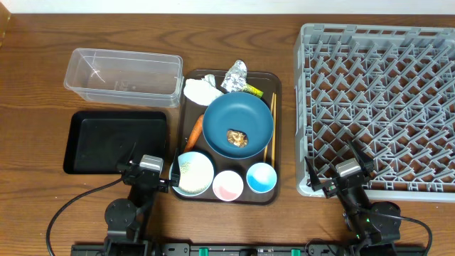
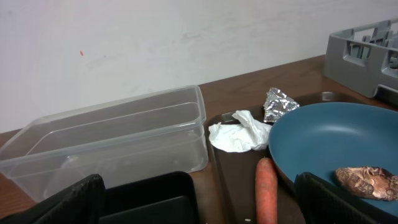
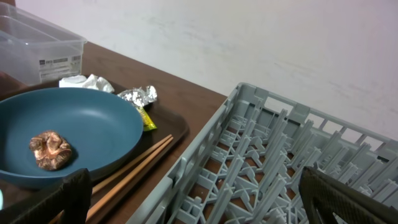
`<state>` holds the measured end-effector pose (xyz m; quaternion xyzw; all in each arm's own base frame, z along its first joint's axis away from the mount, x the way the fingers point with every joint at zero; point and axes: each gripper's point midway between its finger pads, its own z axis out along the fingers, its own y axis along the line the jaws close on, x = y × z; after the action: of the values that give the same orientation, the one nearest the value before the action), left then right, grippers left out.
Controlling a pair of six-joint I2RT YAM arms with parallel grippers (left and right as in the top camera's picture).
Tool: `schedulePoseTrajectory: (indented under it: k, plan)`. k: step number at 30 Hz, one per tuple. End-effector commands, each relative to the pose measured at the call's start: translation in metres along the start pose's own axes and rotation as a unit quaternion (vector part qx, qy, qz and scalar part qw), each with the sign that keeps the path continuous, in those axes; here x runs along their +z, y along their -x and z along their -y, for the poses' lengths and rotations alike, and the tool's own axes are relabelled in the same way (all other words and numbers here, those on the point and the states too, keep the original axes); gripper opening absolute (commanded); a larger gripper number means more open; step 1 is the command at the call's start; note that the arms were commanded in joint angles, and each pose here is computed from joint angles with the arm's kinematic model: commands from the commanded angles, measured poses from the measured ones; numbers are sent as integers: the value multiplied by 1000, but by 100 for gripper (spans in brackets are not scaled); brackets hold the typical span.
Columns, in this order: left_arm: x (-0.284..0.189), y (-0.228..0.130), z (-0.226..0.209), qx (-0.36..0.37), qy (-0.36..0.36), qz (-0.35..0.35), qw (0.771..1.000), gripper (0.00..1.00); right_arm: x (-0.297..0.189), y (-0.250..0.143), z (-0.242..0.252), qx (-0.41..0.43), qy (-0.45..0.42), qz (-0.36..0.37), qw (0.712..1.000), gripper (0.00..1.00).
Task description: Sort waste into correct bins and load items into the dishwasher rack
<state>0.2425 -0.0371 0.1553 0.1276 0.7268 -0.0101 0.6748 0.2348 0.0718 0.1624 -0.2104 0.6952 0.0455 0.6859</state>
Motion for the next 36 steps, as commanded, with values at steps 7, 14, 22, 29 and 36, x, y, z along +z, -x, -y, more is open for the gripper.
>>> schedulePoseTrajectory:
  k: [7, 14, 22, 29, 36]
  plan:
    - [0, -14, 4, 0, -9, -22, 1000, 98, 0, -1, 2, -4, -4, 1, 1000, 99]
    - [0, -14, 4, 0, -9, -22, 1000, 98, 0, -1, 2, -4, -4, 1, 1000, 99]
    - [0, -14, 4, 0, -9, -22, 1000, 98, 0, -1, 2, -4, -4, 1, 1000, 99]
    - [0, -14, 4, 0, -9, -22, 1000, 98, 0, -1, 2, -5, -4, 1, 1000, 99]
    - [0, -10, 4, 0, -10, -14, 1000, 98, 0, 1, -3, -4, 11, 5, 1000, 99]
